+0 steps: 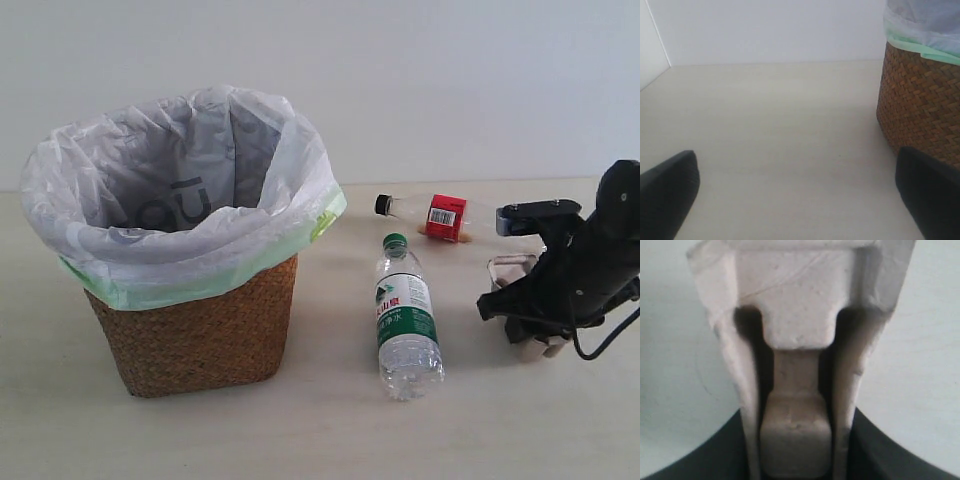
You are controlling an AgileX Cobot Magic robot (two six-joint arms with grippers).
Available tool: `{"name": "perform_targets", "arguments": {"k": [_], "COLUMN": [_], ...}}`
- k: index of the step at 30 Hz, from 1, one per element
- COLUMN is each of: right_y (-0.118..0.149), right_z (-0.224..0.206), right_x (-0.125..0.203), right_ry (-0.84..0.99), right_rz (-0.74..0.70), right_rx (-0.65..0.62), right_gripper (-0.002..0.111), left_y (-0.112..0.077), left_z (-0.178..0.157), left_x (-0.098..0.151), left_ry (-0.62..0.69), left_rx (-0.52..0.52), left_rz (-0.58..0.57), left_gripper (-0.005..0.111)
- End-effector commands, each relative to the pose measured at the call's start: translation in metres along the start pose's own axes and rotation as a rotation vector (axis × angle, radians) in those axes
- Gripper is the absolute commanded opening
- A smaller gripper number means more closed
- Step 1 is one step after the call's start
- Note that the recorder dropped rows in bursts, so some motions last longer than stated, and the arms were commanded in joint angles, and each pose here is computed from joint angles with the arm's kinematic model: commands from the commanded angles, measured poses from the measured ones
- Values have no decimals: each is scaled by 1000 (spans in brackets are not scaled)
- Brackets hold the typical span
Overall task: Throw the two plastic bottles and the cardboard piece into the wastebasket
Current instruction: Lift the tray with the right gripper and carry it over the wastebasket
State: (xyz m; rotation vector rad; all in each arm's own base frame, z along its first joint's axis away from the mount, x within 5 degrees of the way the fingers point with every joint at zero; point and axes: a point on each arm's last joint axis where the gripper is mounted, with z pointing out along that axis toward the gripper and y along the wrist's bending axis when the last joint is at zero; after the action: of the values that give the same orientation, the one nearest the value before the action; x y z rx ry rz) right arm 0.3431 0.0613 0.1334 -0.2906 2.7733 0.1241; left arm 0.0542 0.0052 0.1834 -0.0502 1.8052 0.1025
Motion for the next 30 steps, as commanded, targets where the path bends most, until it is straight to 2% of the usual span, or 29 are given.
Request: {"name": "perform_targets", "arguments": {"k": [1, 5, 10, 18, 24, 30], "right_y": [2, 4, 7, 24, 71, 129], "right_z": [-17, -46, -99, -177, -201, -215], "right_x": [-14, -28, -45, -62, -70, -71], "right_ry": [-13, -71, -229, -468, -538, -517], "right_rz": [27, 42, 93, 121, 25, 53], "right_rx": [-6, -12, -20, -101, -192, -368], "right_gripper": [0, 0, 0, 0, 0, 0], "left_y": [0, 0, 0, 0, 0, 0], "left_z": [-1, -1, -1, -1, -1, -1], "left_x": [-2, -2, -2, -2, -2, -2], "left_ry": [-14, -14, -14, -14, -14, -14], "left_rx": [-2, -2, -2, -2, -2, -2], "left_rz": [-11, -11, -11, -11, -11, -11], "left_gripper": [108, 108, 108, 108, 108, 108]}}
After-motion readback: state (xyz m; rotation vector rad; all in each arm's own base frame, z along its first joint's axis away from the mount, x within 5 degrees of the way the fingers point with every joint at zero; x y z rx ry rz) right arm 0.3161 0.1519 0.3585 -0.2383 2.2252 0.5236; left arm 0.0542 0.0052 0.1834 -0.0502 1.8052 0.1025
